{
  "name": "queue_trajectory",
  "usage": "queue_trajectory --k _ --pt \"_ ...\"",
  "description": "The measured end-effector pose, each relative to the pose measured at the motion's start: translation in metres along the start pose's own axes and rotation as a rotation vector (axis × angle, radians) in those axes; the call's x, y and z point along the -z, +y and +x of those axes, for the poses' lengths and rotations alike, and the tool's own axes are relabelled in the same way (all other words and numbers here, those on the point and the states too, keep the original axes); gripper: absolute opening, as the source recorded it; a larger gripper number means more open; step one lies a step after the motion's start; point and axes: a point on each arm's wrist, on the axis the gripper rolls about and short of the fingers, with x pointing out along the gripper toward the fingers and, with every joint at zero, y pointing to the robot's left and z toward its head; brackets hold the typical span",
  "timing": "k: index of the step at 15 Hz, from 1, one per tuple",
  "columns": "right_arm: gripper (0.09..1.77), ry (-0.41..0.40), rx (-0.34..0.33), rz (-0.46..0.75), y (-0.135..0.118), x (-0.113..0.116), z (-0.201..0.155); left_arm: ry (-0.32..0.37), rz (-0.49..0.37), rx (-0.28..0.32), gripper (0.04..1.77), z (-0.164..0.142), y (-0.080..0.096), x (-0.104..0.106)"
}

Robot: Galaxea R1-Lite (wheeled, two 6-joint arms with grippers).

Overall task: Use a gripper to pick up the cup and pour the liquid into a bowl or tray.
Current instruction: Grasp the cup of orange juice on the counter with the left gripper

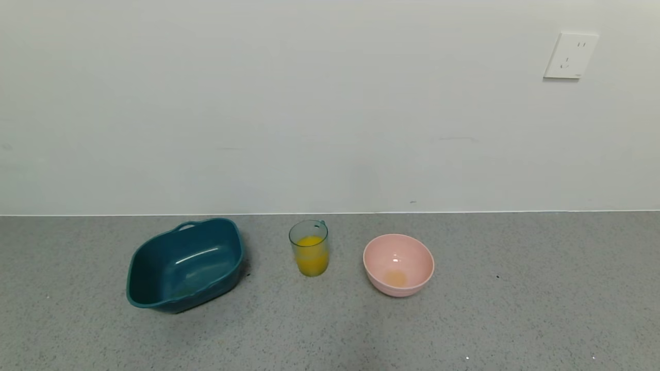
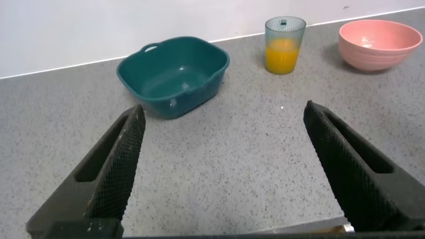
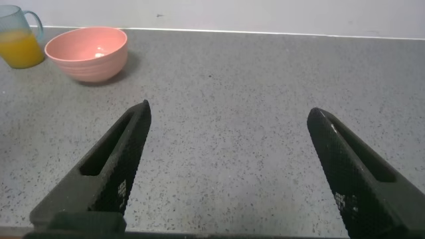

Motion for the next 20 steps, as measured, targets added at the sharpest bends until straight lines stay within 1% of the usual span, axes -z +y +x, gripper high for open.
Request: queue_trajectory --k 4,7,9,11,14,16,18,20 --pt "1.71 0.0 0.0 0.0 0.0 0.0 0.0 0.053 0.004 0.022 1.72 0.013 0.005 -0.036" --pt "1.71 0.0 0.0 0.0 0.0 0.0 0.0 0.112 0.042 0.056 1.72 0.034 0.008 -0.069" --pt "1.71 0.0 0.0 0.0 0.0 0.0 0.0 0.147 0.088 0.1 1.72 0.053 0.01 -0.089" --pt "1.71 0.0 0.0 0.0 0.0 0.0 0.0 0.178 0.123 0.153 1.72 0.072 0.012 -0.105" --pt "1.71 0.0 0.0 0.0 0.0 0.0 0.0 0.248 0.138 0.231 1.72 0.107 0.01 -0.119" --pt "1.71 0.0 0.0 0.0 0.0 0.0 0.0 0.291 0.143 0.291 1.72 0.131 0.005 -0.126" --pt "1.71 0.0 0.0 0.0 0.0 0.0 0.0 0.337 0.148 0.337 1.72 0.155 -0.003 -0.128" --pt "1.71 0.0 0.0 0.0 0.0 0.0 0.0 0.397 0.152 0.37 1.72 0.178 -0.012 -0.124"
